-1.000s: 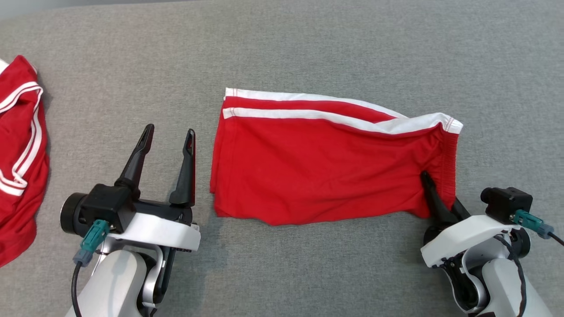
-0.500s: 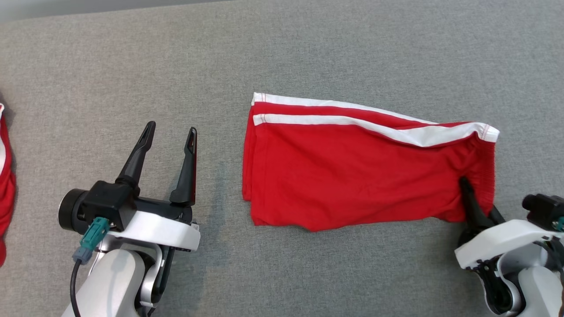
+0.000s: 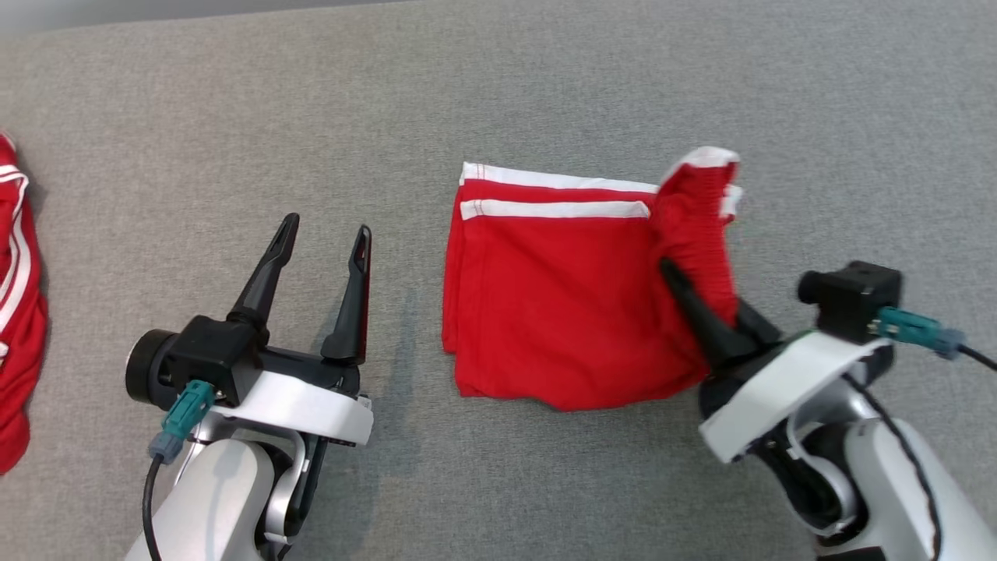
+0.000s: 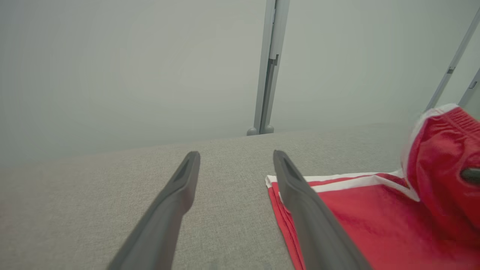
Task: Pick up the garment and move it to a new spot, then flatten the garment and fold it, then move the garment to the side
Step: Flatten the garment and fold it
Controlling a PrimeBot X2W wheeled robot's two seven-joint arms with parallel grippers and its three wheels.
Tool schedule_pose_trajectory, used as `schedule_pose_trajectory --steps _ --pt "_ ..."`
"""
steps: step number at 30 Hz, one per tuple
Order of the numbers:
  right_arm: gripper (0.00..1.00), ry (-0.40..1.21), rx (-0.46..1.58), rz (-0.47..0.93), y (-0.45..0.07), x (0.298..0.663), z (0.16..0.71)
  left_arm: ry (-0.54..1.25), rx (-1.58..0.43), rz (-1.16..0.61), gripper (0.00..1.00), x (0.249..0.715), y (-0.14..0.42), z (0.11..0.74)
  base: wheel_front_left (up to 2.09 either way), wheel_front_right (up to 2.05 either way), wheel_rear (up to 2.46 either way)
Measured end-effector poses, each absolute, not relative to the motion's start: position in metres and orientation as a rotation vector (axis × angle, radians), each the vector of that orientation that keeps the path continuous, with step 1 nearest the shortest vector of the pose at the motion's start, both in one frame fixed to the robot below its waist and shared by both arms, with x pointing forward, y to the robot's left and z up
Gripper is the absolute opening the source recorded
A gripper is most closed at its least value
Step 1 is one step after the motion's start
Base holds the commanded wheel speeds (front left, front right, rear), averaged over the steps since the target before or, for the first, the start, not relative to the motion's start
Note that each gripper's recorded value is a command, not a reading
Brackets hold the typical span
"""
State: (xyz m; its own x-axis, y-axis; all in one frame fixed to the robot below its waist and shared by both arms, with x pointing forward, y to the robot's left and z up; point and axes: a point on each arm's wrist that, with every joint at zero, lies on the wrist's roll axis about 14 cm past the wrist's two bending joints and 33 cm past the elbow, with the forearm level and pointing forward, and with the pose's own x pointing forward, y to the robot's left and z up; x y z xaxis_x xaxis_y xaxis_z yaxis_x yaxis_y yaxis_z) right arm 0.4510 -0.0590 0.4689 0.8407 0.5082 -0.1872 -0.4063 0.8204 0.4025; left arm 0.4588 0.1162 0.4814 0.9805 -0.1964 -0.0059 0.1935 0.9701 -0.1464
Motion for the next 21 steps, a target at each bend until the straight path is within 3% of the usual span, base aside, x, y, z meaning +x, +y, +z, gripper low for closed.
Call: schedule_pose_trajectory --steps 7,15,17,18,19,21 --pt "0.0 0.366 0.342 0.697 0.015 0.438 0.463 0.025 -0.16 -0.167 1.0 0.456 0.124 0.48 0.0 0.0 0.0" --pt "0.0 0.426 0.303 0.743 0.045 0.446 0.43 0.037 -0.165 -0.137 1.0 0.453 0.133 0.473 0.0 0.0 0.0" --pt "0.44 0.42 0.31 0.744 0.049 0.448 0.427 0.046 -0.164 -0.131 1.0 0.453 0.135 0.469 0.0 0.0 0.0" --pt "0.86 0.414 0.314 0.744 0.05 0.45 0.427 0.047 -0.164 -0.129 1.0 0.453 0.135 0.468 0.0 0.0 0.0" --pt "1.0 0.408 0.316 0.746 0.051 0.45 0.428 0.05 -0.164 -0.128 1.0 0.453 0.135 0.467 0.0 0.0 0.0" --pt "1.0 0.382 0.326 0.745 0.052 0.451 0.431 0.05 -0.165 -0.129 1.0 0.453 0.134 0.466 0.0 0.0 0.0"
